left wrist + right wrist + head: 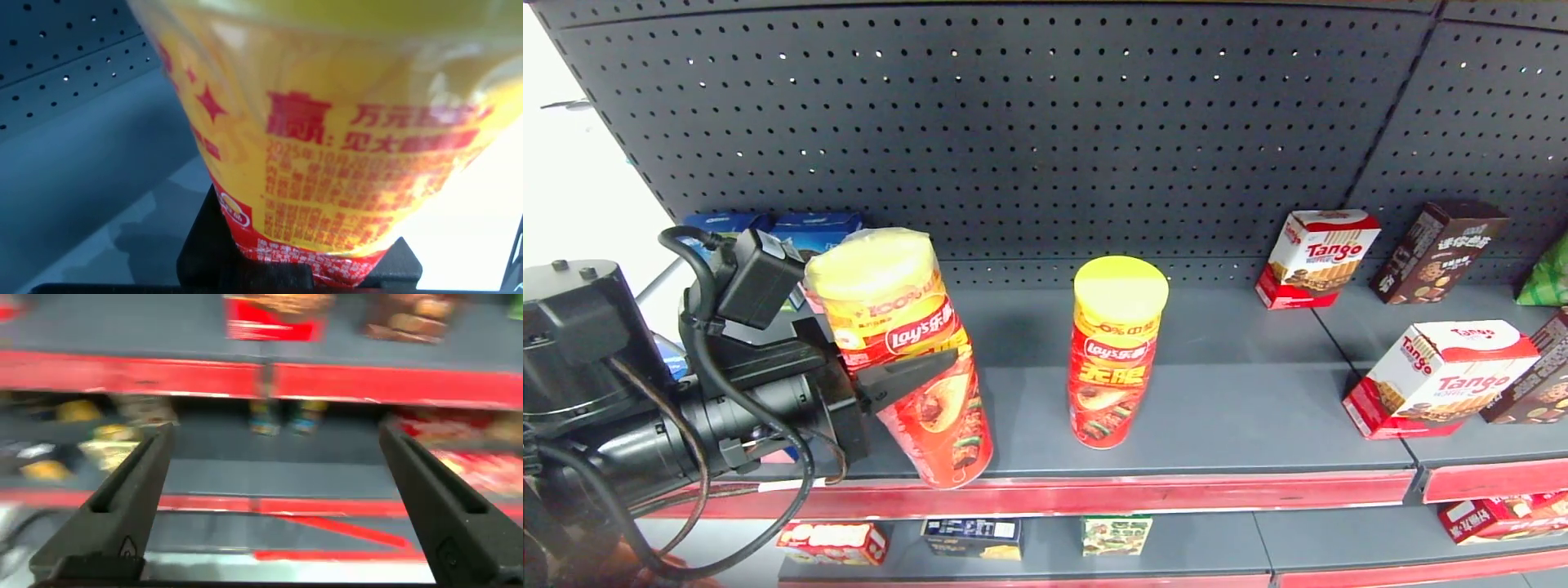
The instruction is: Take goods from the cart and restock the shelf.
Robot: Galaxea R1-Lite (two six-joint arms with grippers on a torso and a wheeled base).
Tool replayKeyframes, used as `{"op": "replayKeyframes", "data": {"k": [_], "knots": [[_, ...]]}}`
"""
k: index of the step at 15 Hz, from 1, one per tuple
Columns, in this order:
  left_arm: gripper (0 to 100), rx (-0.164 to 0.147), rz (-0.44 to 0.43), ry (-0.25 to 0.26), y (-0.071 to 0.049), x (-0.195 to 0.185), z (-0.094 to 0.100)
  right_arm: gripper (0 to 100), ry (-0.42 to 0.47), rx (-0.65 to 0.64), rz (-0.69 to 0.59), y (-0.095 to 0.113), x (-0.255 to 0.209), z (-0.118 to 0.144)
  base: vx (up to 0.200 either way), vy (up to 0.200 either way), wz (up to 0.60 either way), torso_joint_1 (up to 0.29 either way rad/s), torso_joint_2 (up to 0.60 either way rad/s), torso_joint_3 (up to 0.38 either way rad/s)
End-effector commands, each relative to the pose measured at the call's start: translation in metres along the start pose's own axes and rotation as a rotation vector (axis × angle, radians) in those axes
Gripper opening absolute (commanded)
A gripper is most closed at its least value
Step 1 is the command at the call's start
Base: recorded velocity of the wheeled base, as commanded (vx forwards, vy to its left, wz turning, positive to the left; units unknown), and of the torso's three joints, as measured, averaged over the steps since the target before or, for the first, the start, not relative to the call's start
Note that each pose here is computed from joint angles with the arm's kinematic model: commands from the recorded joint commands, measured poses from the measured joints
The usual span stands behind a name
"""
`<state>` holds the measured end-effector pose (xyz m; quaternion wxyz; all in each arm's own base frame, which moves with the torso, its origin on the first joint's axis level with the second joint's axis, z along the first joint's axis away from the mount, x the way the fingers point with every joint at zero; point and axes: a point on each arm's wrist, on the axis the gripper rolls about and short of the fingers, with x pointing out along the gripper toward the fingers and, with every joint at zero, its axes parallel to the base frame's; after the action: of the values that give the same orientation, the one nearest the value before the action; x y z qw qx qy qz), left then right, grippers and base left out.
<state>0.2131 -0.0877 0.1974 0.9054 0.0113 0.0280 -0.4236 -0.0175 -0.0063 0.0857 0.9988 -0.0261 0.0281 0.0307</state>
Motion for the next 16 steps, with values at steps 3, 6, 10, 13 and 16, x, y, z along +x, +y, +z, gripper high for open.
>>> {"op": "replayKeyframes", "data": {"k": [3, 6, 10, 13, 16], "knots": [[0, 0.002, 0.002, -0.003, -0.004, -0.007, -0.001, 100, 0.003, 0.055, 0.124, 0.003, 0.0, 0.0, 0.0, 0.0, 0.0, 0.0, 0.0, 0.0], [0, 0.009, -0.006, -0.015, -0.004, -0.006, 0.003, 100, 0.021, 0.081, -0.063, 0.002, 0.001, -0.003, 0.0, 0.0, 0.0, 0.0, 0.0, 0.0], [0, 0.012, -0.104, -0.015, -0.015, 0.005, 0.004, 100, 0.036, 0.024, 0.087, 0.005, 0.003, -0.008, 0.0, 0.0, 0.0, 0.0, 0.0, 0.0], [0, 0.002, -0.129, -0.002, -0.02, 0.007, 0.002, 100, 0.034, 0.027, 0.085, 0.005, 0.003, -0.008, 0.0, 0.0, 0.0, 0.0, 0.0, 0.0], [0, 0.003, -0.118, -0.008, -0.007, 0.009, 0.005, 100, 0.036, 0.027, 0.085, 0.005, 0.003, -0.008, 0.0, 0.0, 0.0, 0.0, 0.0, 0.0]]}}
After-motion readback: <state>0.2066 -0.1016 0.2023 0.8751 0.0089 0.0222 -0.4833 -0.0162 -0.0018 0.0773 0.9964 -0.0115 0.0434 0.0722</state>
